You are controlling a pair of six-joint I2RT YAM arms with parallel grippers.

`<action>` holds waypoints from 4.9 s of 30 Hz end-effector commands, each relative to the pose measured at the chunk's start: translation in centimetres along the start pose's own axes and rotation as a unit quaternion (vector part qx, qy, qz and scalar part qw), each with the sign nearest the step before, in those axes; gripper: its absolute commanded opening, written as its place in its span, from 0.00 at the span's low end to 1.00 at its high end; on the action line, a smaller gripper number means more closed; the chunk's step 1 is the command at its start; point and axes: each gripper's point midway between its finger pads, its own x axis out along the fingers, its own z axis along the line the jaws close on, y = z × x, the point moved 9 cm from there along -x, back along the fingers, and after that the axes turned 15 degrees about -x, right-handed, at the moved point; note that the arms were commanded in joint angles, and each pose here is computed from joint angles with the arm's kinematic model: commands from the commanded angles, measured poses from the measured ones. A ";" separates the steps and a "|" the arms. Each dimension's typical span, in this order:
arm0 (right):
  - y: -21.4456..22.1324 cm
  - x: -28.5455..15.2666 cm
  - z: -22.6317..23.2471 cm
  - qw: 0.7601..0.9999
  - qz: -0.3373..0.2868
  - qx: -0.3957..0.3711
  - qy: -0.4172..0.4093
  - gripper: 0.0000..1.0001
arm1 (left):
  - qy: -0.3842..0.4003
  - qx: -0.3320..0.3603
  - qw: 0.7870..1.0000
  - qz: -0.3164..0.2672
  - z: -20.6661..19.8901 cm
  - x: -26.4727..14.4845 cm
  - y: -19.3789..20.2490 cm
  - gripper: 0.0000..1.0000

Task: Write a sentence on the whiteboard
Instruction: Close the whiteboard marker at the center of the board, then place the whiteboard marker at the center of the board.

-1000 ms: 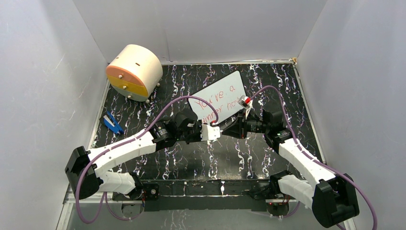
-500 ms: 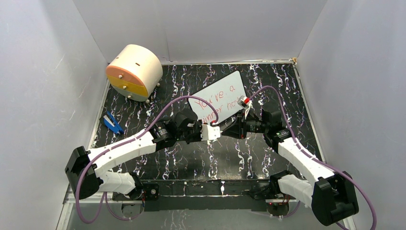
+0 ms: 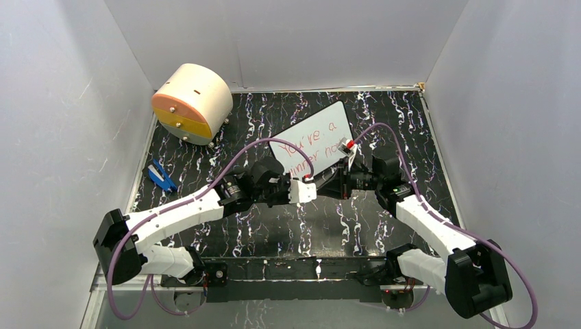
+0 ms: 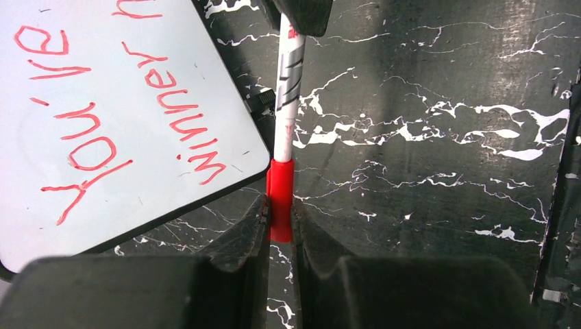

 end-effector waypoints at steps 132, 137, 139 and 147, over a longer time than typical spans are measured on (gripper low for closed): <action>-2.7 1.8 0.1 0.997 -0.075 0.002 0.031 0.00 | -0.056 -0.648 0.749 -0.122 -0.1 0.6 -3.3 0.48; -2.8 2.0 0.1 0.997 -0.073 0.005 0.025 0.00 | -0.014 -0.645 0.754 -0.123 -0.6 0.8 -4.1 0.49; -2.8 2.2 0.3 0.997 -0.076 0.002 0.022 0.00 | 0.008 -0.648 0.750 -0.130 -0.9 0.9 -4.7 0.49; -3.0 2.9 0.8 0.996 -0.084 -0.002 0.025 0.00 | 0.057 -0.665 0.728 -0.157 -2.4 1.2 -6.4 0.49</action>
